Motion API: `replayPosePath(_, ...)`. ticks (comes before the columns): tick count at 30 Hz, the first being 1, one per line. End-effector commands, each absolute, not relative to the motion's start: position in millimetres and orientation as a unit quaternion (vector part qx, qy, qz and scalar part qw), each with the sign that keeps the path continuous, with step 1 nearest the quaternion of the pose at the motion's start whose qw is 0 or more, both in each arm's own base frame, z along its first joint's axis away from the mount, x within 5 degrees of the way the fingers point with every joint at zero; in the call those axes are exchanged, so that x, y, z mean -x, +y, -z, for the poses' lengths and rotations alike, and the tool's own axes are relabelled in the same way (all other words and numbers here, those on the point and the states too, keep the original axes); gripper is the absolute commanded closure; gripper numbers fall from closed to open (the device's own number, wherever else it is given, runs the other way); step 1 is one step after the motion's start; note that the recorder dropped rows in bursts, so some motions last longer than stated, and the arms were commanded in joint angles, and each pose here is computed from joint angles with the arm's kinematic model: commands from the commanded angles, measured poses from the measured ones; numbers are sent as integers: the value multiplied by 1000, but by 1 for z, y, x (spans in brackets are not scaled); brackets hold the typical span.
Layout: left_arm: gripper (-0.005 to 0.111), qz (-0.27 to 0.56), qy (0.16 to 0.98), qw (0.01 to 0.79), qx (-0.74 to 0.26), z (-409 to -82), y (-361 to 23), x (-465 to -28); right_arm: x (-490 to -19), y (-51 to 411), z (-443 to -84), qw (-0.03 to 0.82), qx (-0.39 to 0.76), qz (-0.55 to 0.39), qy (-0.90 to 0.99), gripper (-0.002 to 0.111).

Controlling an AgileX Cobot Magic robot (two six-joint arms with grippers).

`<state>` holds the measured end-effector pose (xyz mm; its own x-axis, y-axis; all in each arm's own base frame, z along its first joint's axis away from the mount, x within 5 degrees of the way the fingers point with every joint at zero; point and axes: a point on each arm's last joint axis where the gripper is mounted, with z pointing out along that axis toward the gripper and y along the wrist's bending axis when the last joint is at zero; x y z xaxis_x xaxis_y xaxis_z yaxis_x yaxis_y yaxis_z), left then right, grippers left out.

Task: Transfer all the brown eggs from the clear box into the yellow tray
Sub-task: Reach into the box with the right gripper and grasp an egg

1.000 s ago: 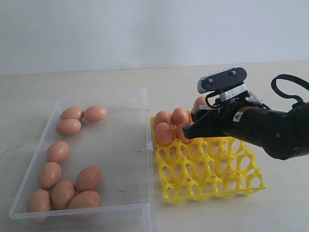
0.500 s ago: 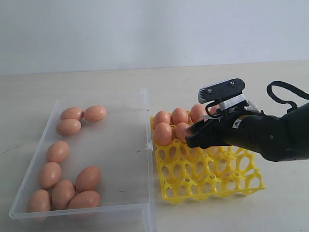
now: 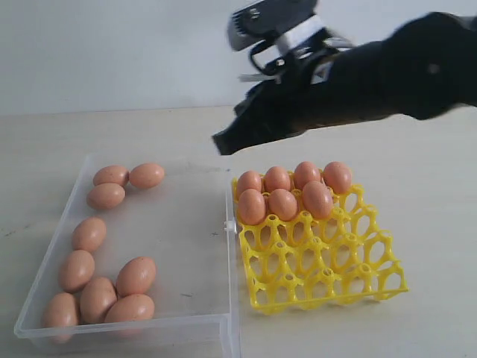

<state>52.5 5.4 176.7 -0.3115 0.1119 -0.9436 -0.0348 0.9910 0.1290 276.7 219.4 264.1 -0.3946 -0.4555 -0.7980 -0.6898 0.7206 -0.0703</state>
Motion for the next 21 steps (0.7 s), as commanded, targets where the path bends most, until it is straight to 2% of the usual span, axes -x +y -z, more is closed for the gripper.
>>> replayPosePath(1,107,-58,802,594,-24,-179,5,-52,-276,271,-236,306,414,-139,846,108)
replayPosePath(2,107,-58,802,594,-24,-179,5,-52,-277,283,-230,287,426,-139,846,106)
replayPosePath(4,107,-58,802,594,-24,-179,5,-52,-280,310,-214,248,436,-144,853,90)
replayPosePath(6,107,-58,802,594,-24,-179,5,-52,-282,321,-200,212,410,-149,874,71)
replayPosePath(8,107,-58,802,594,-24,-179,5,-52,-282,331,-189,180,381,-155,893,48)
replayPosePath(9,107,-58,802,594,-24,-179,5,-52,-284,332,-185,170,366,-156,902,38)
replayPosePath(10,107,-58,802,594,-24,-179,5,-52,-285,335,-180,162,351,-157,909,34)
replayPosePath(15,107,-58,802,594,-24,-179,5,-52,-291,345,-158,136,299,-158,931,38)
replayPosePath(21,107,-58,802,594,-24,-179,5,-52,-291,349,-141,107,278,-157,941,38)
